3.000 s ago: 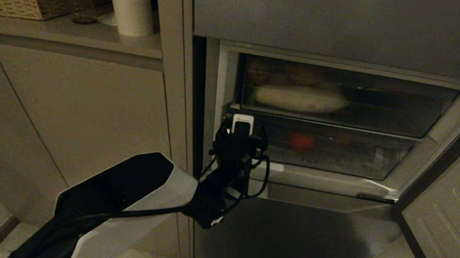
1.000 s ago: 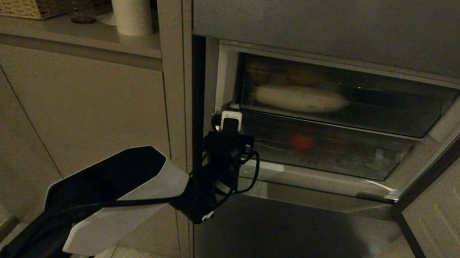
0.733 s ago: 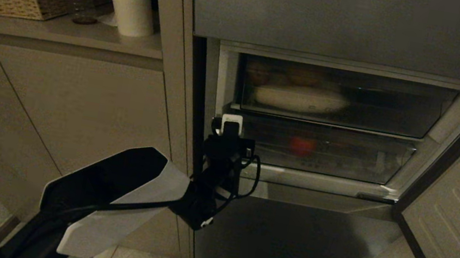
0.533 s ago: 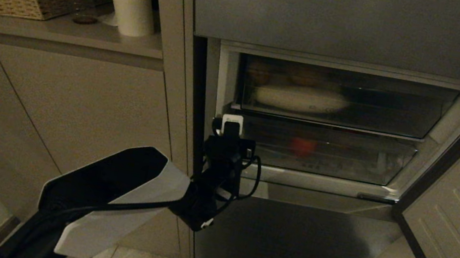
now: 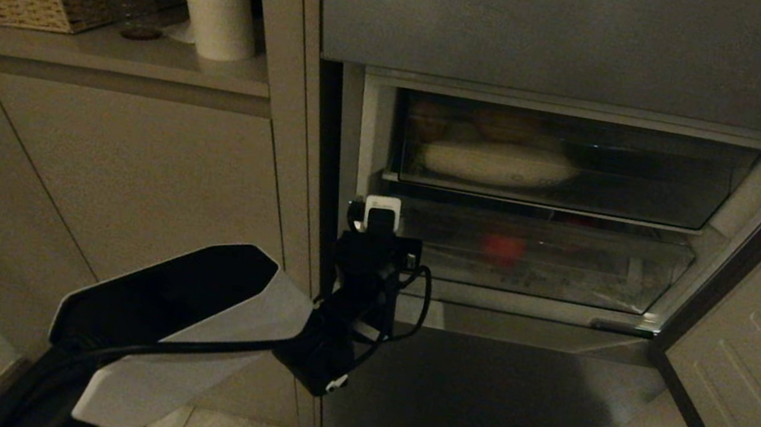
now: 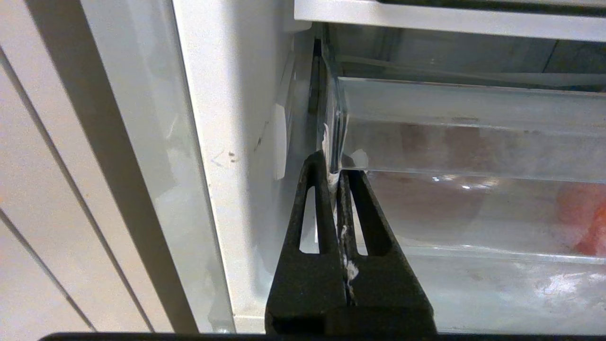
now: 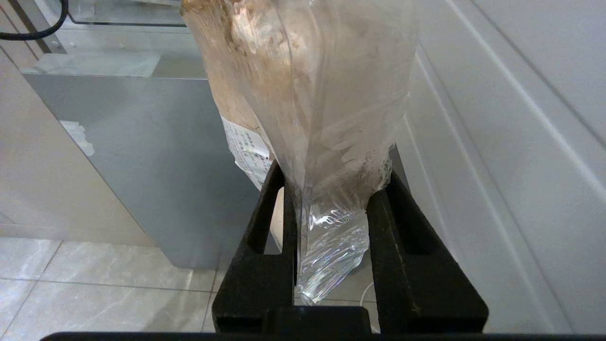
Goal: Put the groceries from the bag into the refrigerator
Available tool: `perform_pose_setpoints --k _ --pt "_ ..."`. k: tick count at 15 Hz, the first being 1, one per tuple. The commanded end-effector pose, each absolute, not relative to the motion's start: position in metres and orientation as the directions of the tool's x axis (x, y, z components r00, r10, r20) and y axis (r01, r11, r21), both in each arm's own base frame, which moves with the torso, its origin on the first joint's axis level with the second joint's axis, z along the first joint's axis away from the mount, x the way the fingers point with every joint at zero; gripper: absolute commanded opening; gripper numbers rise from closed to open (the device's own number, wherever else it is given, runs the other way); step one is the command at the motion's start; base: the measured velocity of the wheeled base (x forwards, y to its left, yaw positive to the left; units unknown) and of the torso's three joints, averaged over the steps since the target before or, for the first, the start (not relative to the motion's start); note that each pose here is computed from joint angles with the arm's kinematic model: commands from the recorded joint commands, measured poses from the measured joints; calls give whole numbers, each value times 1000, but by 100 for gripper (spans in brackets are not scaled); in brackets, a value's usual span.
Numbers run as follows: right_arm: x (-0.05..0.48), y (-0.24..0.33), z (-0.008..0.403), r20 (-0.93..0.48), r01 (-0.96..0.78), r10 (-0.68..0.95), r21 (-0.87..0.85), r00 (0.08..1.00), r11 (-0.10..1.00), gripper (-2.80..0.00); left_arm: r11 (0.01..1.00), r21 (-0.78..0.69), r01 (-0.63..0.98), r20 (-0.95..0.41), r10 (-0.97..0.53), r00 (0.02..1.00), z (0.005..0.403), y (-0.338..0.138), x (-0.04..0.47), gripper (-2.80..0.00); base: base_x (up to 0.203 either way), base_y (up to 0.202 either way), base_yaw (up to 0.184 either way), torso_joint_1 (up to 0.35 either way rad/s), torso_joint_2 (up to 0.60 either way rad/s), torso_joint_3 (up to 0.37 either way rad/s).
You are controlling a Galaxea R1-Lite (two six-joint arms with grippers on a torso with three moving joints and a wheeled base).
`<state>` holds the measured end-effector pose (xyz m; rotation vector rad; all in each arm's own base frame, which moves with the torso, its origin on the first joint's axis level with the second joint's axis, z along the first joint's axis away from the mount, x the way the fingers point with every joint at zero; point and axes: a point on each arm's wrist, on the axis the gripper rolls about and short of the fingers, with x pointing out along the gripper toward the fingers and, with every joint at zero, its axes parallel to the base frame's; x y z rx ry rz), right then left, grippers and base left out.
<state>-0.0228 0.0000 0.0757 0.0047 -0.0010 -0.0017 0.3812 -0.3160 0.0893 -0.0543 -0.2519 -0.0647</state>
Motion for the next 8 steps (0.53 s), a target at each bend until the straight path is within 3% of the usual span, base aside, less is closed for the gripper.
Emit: perform_pose_setpoints --k 1,8 --pt "-23 0 76 2 2 -2 5 1000 1000 -280 996 -50 70 255 -55 965 92 -315 378 -280 0 0 0 0 0 0" --pt "-23 0 76 3 2 -2 5 1000 1000 -280 996 -47 80 252 -66 965 90 -310 365 -280 0 0 0 0 0 0"
